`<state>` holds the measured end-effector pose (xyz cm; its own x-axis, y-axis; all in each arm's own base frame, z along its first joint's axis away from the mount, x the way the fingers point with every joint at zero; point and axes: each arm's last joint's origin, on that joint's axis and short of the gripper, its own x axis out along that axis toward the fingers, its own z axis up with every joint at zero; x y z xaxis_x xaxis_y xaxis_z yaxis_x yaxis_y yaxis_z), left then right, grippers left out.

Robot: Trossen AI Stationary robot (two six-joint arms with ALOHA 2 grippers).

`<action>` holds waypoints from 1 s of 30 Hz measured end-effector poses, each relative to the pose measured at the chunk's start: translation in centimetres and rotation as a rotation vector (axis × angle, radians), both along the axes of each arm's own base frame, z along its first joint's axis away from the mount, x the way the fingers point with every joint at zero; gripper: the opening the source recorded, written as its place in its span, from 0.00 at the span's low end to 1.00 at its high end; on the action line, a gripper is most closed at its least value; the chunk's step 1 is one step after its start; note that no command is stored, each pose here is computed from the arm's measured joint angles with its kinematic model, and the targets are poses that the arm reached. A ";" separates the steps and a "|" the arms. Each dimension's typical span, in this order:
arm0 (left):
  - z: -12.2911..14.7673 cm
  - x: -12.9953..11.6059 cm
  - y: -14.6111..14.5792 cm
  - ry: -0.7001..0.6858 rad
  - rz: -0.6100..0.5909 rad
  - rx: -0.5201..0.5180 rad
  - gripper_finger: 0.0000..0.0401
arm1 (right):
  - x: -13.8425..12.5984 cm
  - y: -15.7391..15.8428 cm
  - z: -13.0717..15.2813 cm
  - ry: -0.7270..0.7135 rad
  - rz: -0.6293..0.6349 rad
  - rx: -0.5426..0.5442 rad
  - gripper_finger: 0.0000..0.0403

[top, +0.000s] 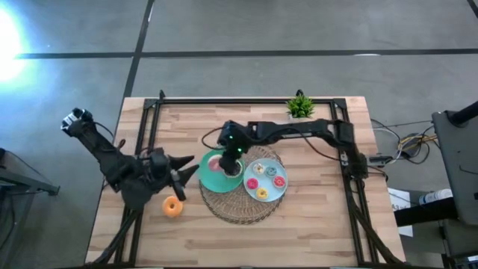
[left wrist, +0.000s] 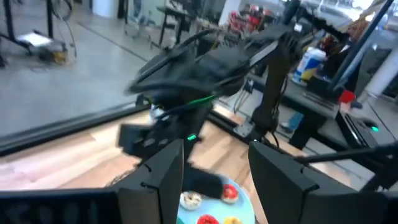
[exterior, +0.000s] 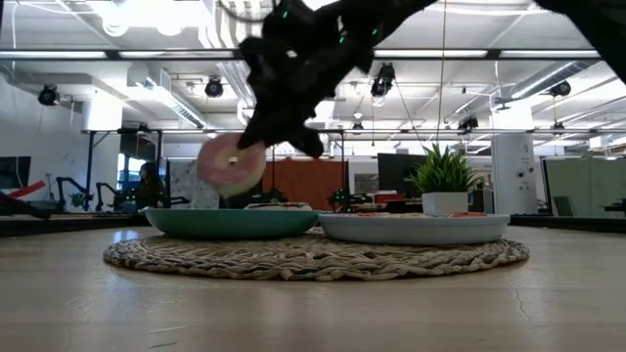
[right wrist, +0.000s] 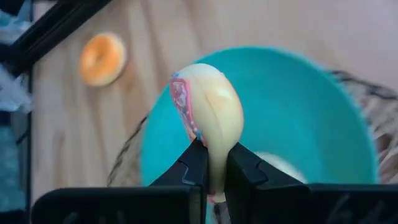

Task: Pick & Place donuts
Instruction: Put the big pink donut on the green plate

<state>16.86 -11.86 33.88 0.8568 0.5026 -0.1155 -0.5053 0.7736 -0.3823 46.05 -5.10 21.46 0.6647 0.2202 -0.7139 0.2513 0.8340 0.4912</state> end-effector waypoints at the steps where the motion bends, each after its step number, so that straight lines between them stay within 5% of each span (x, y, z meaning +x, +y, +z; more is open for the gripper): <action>1: 0.0 -0.2 -0.3 -0.008 0.011 0.008 0.39 | 0.5 -0.4 -0.4 0.003 -0.010 0.008 0.06; 12: -0.8 -0.1 -2.2 -0.017 0.005 0.013 0.39 | 2.8 -3.5 -2.8 0.070 -0.099 0.117 0.07; 18: -1.1 0.1 -2.5 0.009 0.003 0.051 0.39 | 3.2 -3.7 -3.6 0.133 -0.103 0.122 0.17; 21: -1.1 0.1 -2.5 0.018 0.000 0.068 0.39 | 2.9 -4.0 -3.5 0.182 -0.126 0.029 0.23; 26: -1.3 -0.1 -2.6 0.040 -0.012 0.093 0.39 | 2.5 -3.9 -2.0 0.275 -0.110 -0.280 0.30; 30: -1.7 -0.3 -2.5 0.056 -0.010 0.098 0.39 | 2.6 -3.9 -0.7 0.261 -0.078 -0.322 0.33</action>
